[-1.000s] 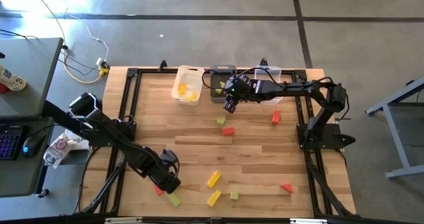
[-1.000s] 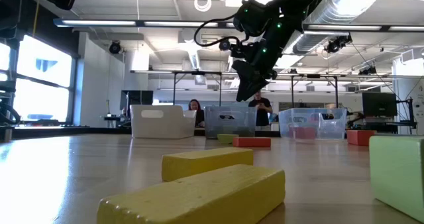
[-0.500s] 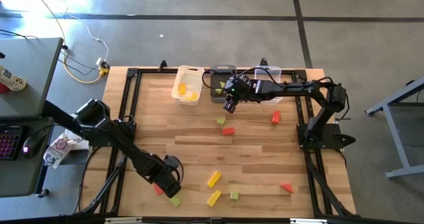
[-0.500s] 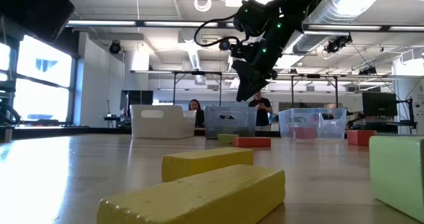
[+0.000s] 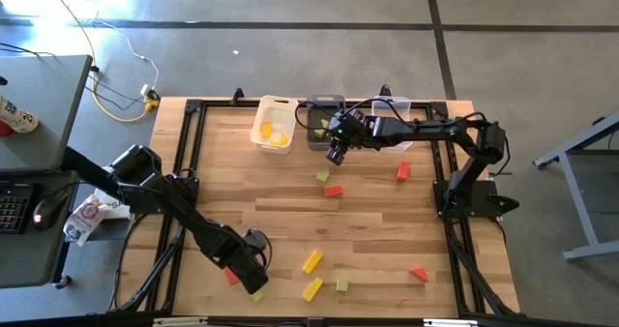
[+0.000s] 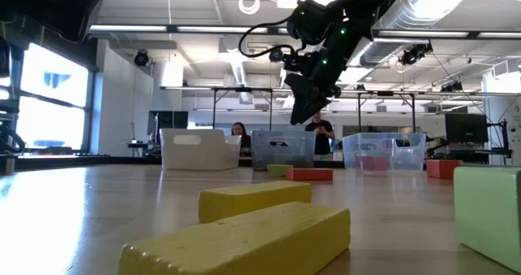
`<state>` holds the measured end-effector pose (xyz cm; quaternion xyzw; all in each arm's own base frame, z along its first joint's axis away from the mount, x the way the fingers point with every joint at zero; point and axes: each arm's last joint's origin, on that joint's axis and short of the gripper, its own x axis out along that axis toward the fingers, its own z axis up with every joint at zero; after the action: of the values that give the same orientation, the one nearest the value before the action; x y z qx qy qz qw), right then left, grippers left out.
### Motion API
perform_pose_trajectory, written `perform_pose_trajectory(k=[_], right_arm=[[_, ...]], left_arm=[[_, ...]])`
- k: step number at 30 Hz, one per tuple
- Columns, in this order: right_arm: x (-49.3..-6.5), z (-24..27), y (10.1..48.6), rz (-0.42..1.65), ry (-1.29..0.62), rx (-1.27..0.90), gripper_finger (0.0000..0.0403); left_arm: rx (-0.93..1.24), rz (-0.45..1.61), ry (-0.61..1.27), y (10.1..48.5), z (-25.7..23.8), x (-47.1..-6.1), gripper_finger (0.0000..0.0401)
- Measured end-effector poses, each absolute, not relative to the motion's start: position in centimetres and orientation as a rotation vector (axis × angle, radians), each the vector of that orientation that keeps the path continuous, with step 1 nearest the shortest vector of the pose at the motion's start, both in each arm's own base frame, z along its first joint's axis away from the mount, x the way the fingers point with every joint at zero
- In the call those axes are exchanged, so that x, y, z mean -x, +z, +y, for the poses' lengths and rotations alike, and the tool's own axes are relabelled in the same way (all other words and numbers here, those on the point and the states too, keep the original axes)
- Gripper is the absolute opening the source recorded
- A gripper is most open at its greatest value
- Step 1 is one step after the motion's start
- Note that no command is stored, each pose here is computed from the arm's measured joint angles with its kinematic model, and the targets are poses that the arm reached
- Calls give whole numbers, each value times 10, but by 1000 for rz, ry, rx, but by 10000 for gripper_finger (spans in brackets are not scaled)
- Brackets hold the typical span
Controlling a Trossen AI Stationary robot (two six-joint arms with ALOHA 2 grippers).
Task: Sort & place blocks by color
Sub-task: Put the yellow block into the white bin
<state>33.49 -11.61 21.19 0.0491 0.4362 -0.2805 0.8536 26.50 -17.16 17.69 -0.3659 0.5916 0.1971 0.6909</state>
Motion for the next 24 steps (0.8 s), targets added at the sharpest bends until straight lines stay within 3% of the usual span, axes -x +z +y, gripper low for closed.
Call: perform_pose_trajectory(k=[24], right_arm=[[-335,-116,212,918,-590,-103,150]], left_arm=[[773,1275,456,172,-173,-268,204]])
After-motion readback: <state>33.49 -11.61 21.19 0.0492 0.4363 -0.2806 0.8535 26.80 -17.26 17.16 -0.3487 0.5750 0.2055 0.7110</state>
